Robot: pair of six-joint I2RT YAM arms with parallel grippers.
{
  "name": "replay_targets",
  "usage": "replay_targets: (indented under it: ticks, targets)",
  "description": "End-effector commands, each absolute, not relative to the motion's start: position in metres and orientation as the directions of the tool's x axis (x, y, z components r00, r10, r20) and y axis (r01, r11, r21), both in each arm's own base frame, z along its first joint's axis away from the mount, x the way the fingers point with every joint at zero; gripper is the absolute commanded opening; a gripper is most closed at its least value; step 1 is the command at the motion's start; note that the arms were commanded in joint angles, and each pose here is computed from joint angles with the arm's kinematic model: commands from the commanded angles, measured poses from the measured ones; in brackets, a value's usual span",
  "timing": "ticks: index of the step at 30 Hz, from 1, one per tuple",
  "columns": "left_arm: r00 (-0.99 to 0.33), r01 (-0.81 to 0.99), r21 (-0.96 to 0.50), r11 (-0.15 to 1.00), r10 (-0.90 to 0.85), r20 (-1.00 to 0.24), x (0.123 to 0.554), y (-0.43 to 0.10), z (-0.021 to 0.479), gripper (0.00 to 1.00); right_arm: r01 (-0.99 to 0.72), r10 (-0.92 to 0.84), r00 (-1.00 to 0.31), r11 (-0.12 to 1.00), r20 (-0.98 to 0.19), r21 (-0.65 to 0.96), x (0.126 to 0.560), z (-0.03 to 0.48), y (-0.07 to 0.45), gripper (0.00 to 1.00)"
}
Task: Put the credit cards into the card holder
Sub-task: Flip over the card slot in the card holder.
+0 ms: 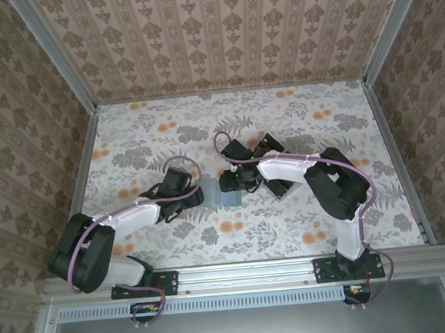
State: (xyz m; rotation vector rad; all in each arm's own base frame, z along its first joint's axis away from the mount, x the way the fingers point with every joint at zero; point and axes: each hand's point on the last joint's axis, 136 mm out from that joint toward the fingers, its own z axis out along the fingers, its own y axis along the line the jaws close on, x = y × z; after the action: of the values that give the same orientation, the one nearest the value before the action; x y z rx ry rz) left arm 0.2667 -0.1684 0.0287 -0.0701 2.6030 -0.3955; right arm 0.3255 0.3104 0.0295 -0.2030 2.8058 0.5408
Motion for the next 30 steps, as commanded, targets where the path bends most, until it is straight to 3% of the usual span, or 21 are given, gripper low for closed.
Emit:
replay_targets:
  ticks: [1,18,30]
  targets:
    - [-0.877,0.043,-0.281,0.959,-0.099,-0.471,0.264,-0.171,0.020,0.64,-0.200,-0.096,-0.959,0.896,-0.266,0.396,0.321,0.023,0.323,0.51]
    - [-0.883,0.046,-0.287,0.957,-0.095,-0.459,0.255,-0.175,0.010,0.64,-0.137,-0.007,-0.979,0.766,-0.204,0.629,0.319,0.032,0.365,0.50]
    - [-0.836,0.089,-0.317,0.944,-0.102,-0.539,0.255,-0.171,0.043,0.65,-0.101,0.045,-0.980,0.725,-0.194,0.681,0.323,0.039,0.373,0.50]
